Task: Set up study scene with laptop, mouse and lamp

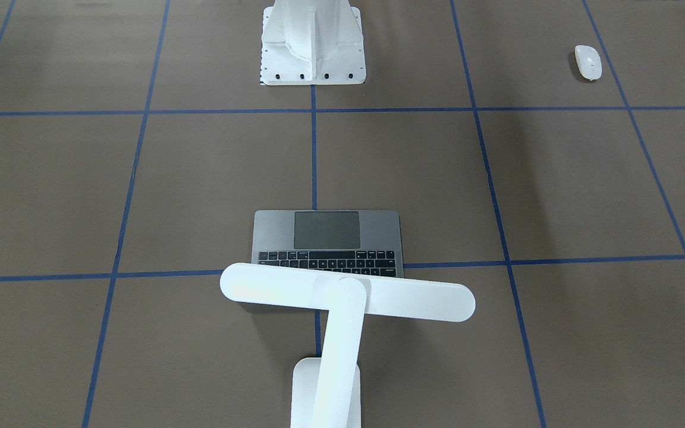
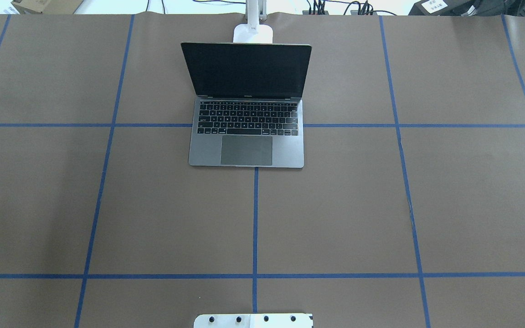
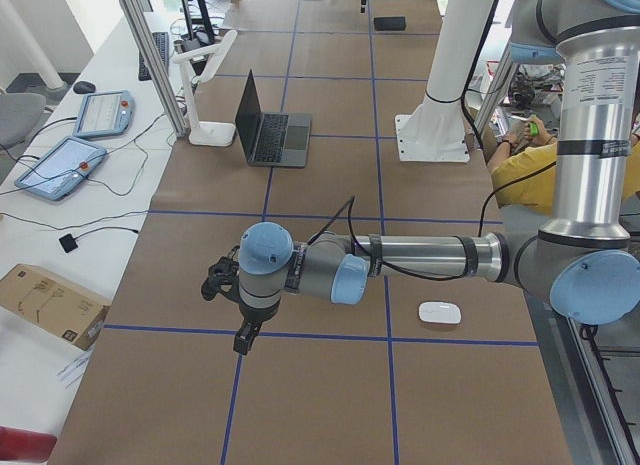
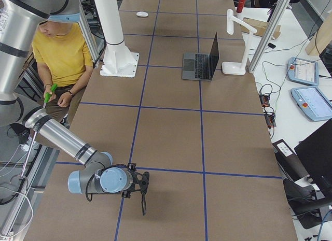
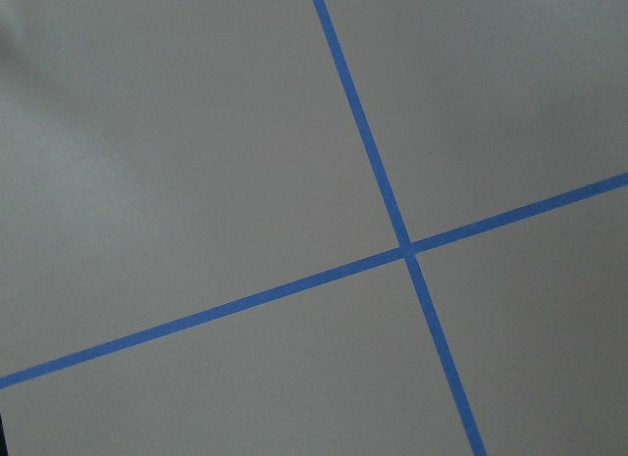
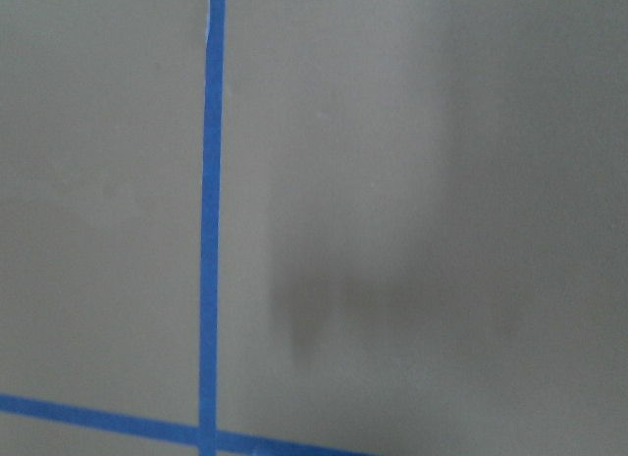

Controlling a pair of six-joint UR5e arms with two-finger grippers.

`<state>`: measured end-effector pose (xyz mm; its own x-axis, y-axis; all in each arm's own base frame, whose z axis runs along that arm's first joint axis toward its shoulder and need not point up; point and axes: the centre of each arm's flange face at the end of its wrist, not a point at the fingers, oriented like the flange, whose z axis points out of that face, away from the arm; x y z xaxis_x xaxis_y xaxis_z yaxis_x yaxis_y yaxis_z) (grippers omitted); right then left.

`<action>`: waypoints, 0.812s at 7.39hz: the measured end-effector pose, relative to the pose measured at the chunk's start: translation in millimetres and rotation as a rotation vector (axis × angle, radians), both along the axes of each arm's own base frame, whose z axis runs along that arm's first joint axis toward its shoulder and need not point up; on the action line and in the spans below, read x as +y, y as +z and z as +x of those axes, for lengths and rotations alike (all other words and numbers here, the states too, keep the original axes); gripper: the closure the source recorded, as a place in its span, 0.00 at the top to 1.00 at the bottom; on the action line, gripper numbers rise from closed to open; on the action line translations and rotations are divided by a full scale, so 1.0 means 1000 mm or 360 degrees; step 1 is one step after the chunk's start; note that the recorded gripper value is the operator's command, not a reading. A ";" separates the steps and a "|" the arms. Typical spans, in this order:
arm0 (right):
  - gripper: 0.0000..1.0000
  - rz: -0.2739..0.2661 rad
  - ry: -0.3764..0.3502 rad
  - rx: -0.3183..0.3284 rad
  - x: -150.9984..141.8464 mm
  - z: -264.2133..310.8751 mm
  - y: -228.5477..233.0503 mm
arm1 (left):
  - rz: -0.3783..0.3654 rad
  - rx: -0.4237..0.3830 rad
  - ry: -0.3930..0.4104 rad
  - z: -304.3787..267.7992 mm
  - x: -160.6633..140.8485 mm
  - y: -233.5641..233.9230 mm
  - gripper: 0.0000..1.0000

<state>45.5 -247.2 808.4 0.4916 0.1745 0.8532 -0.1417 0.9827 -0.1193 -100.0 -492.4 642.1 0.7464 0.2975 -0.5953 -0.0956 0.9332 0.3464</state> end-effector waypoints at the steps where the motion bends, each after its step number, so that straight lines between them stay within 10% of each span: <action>1: 1.00 -0.0157 0.0123 0.0001 -0.007 0.001 -0.008 | -0.0005 0.0000 0.0001 0.000 0.001 0.002 1.00; 3: 1.00 -0.0222 0.0232 -0.0003 -0.013 0.004 -0.021 | -0.0010 0.0000 0.0001 0.000 0.002 0.004 1.00; 6: 0.95 -0.0058 0.0231 -0.0129 -0.035 0.004 -0.061 | -0.0014 0.0000 0.0000 0.001 0.003 0.005 1.00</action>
<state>49.3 -282.2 747.0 0.3887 0.2699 0.8810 -0.2702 0.9475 -0.1711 -99.5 -489.8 647.0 0.7463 0.2922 -0.5981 -0.0957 0.9363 0.3380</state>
